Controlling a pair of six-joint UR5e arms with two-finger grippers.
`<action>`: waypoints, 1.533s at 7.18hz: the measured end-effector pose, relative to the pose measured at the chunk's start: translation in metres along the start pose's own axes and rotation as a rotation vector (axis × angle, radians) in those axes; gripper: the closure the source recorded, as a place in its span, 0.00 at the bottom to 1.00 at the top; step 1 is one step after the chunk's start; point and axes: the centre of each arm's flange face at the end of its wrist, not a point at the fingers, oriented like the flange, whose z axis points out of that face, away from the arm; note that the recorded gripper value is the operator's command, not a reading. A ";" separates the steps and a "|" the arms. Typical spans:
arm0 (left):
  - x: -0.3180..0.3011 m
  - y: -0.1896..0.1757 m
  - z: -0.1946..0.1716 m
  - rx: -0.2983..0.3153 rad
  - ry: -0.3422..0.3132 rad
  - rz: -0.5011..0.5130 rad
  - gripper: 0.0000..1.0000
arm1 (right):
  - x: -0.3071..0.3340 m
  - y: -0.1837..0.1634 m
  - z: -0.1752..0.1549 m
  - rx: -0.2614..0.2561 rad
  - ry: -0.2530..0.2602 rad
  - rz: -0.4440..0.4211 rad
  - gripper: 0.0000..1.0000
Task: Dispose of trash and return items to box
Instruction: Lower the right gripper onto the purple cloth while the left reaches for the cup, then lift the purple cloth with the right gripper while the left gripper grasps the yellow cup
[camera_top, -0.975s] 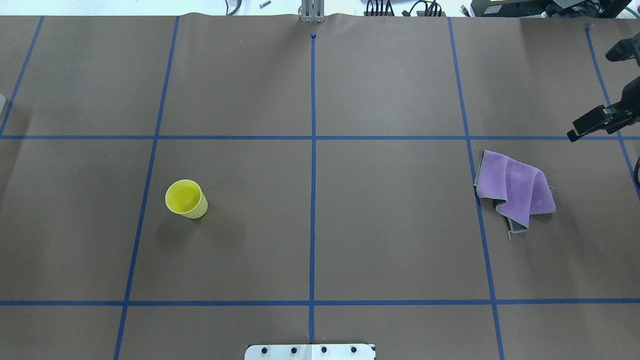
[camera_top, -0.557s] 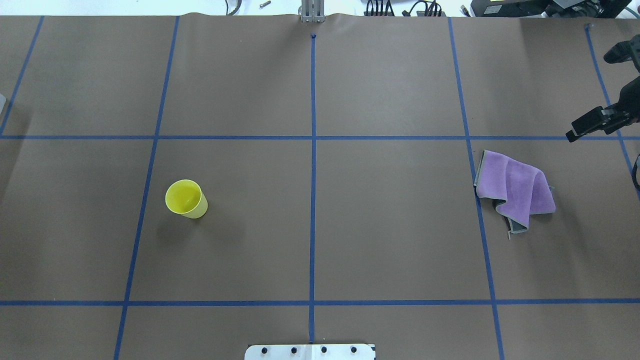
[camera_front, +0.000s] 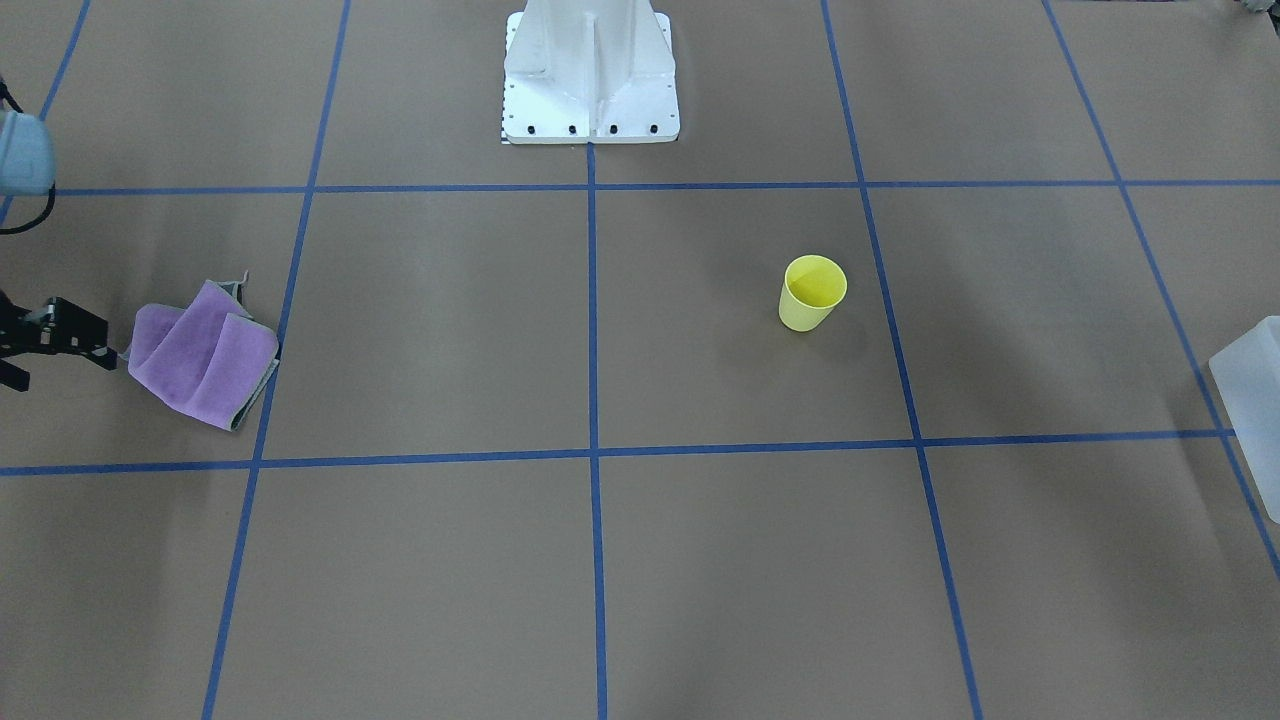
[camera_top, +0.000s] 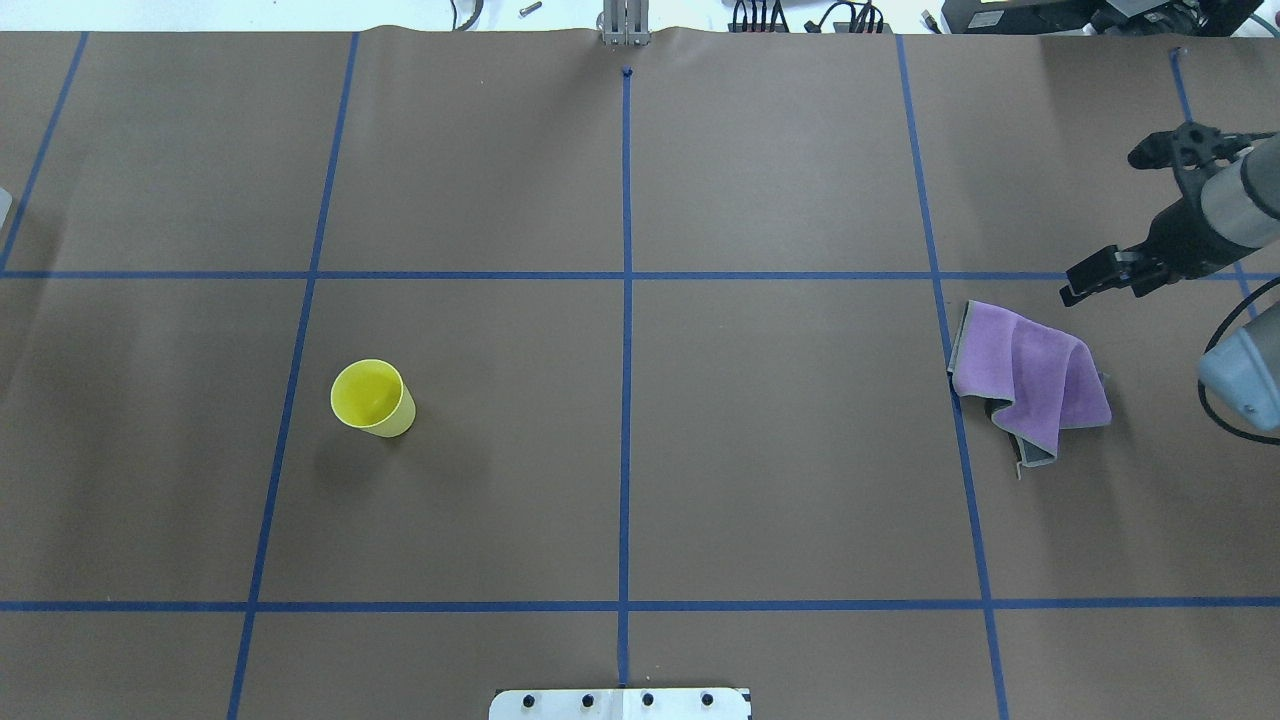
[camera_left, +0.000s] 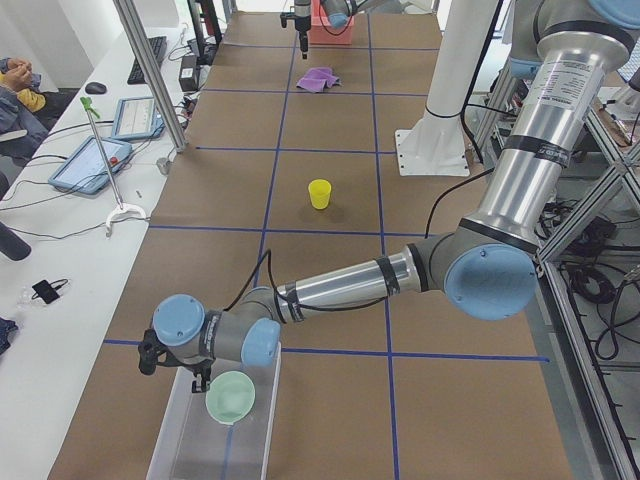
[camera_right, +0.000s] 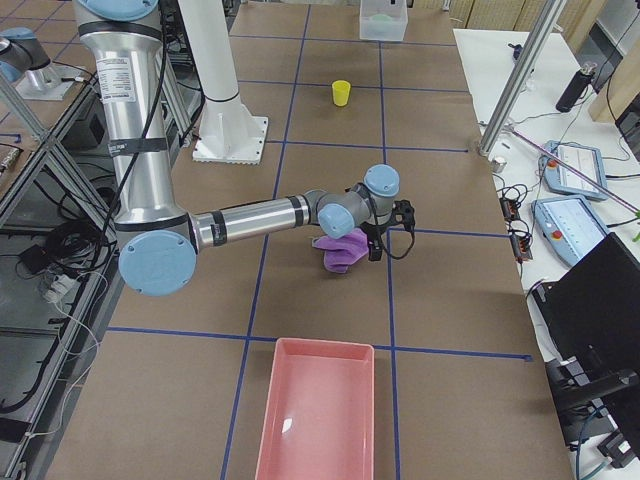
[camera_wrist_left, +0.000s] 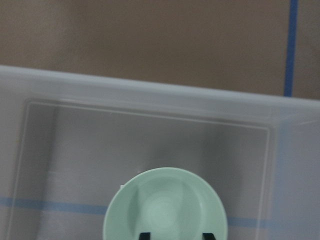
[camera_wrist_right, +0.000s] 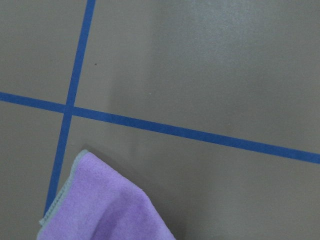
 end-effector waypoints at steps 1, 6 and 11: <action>0.041 -0.001 -0.021 0.003 0.048 -0.060 0.10 | -0.013 0.008 0.018 -0.001 0.007 0.014 0.00; 0.214 0.049 -0.026 -0.051 0.144 -0.235 0.09 | -0.024 0.025 0.061 -0.046 0.034 0.008 1.00; 0.415 0.198 0.030 -0.071 0.102 -0.263 0.10 | -0.020 0.018 0.001 0.015 -0.037 0.019 1.00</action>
